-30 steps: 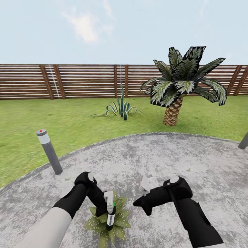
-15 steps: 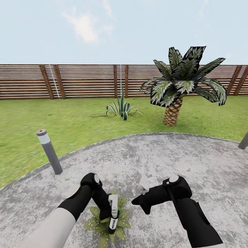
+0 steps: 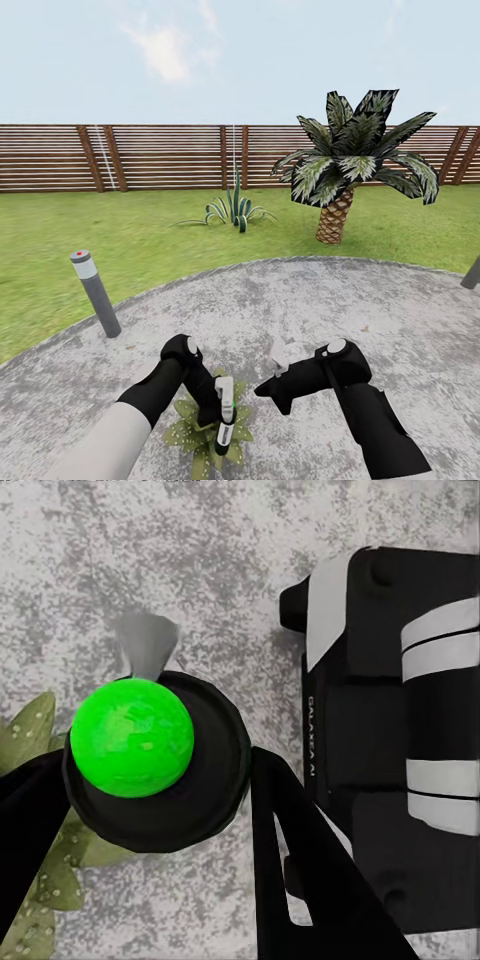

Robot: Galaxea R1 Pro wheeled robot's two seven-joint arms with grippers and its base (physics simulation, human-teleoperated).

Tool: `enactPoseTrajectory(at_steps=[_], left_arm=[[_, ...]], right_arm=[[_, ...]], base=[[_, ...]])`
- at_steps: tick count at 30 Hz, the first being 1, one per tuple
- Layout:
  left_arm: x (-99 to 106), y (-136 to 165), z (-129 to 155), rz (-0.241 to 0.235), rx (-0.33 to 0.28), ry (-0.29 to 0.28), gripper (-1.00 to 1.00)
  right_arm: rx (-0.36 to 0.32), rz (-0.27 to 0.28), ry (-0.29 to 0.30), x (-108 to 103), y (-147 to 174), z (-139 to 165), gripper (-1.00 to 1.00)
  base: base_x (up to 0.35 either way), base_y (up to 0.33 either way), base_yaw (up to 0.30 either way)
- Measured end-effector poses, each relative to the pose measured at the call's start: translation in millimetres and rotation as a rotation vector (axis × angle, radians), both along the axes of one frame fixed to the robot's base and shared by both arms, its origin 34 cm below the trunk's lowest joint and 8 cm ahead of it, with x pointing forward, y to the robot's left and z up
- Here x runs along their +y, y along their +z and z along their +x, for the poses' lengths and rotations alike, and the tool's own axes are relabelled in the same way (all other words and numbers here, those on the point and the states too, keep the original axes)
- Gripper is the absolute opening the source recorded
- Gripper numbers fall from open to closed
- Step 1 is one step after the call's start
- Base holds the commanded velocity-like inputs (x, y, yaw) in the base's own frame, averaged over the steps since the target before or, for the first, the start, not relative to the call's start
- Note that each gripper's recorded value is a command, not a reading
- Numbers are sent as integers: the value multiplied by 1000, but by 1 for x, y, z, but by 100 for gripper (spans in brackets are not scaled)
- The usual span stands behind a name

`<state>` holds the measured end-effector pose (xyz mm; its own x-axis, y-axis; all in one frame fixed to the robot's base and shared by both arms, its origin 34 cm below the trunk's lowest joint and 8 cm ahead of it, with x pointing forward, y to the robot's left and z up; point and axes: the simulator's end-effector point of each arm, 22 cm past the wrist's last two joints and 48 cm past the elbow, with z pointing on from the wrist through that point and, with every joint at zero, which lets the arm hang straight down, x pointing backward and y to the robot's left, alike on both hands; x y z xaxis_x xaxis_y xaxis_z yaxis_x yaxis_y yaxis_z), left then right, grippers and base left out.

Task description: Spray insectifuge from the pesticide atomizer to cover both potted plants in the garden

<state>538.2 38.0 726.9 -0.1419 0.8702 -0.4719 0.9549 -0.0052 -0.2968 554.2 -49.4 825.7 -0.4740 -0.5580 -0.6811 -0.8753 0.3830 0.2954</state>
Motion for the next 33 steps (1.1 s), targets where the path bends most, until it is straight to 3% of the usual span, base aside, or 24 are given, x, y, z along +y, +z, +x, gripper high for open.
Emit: enactPoseTrajectory(at_steps=[6,13,23,33], left_arm=[[-6,3,0,-12,-2,-4,-100],[-16,2,-9,3,-7,-53,-100],[-17,4,-8,7,-7,-50,-100],[-22,16,2,3,-52,-70,-100]], right_arm=[[0,0,1,0,0,0,-100],[0,0,0,0,0,0,-100],[1,0,1,0,0,0,-100],[1,0,1,0,0,0,-100]], base=[[0,0,0],[0,0,0],[0,0,0],[0,0,0]])
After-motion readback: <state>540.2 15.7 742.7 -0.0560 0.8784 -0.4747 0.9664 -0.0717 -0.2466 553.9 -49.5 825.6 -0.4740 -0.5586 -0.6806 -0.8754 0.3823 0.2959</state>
